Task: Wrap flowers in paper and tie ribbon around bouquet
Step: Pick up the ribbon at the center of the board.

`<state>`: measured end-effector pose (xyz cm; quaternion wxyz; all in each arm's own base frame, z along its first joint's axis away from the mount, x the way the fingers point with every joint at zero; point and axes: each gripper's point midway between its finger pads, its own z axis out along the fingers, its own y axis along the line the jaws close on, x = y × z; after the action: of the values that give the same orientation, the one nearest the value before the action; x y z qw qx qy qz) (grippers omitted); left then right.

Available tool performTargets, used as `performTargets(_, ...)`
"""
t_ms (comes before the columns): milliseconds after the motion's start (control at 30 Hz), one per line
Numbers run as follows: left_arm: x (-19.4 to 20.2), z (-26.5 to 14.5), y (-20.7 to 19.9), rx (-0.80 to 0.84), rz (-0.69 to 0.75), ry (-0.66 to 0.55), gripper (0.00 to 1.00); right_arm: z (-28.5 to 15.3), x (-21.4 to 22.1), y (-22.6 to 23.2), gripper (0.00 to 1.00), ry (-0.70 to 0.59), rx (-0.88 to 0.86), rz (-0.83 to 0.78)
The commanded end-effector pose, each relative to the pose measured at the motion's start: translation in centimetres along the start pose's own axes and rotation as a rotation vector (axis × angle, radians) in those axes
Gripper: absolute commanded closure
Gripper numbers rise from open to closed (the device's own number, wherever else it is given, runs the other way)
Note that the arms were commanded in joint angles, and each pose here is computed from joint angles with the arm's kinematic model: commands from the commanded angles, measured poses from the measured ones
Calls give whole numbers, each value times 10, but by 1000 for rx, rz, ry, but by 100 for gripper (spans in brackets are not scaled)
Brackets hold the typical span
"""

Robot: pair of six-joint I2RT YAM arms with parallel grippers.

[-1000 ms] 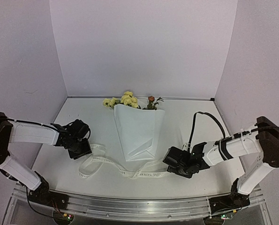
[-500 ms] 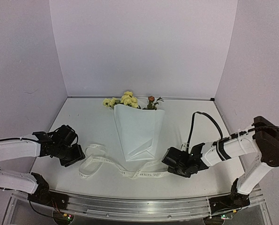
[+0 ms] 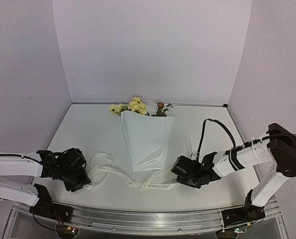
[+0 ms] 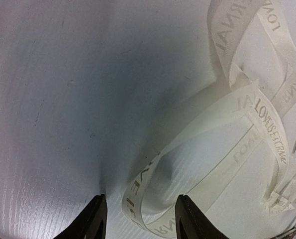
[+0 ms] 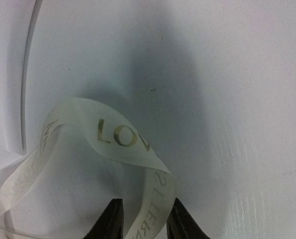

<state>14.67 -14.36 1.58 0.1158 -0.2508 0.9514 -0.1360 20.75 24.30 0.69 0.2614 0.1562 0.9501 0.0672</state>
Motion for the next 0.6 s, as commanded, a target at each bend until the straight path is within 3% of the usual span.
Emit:
performTargets(0,5,8,2,16,-77,13,74,-1,-4,-1,72,-13,2,-13)
performTargets(67,-5,2,4,4,-92,-41,88,-5,-9,0,76,-31,-6,-16)
performTargets(133,-26,-15,3,-12,-94,-145,98,-10,-18,1,87,-52,-13,-23)
performTargets(233,-79,-63,-3,-59,-66,-369,100,-23,-39,-8,100,-99,2,-32)
performTargets(433,-191,-191,-15,-121,-67,-801,100,-83,-115,-50,100,-310,65,-17)
performTargets(567,-233,-258,-34,-98,-83,-974,100,-140,-169,-83,100,-478,117,-8)
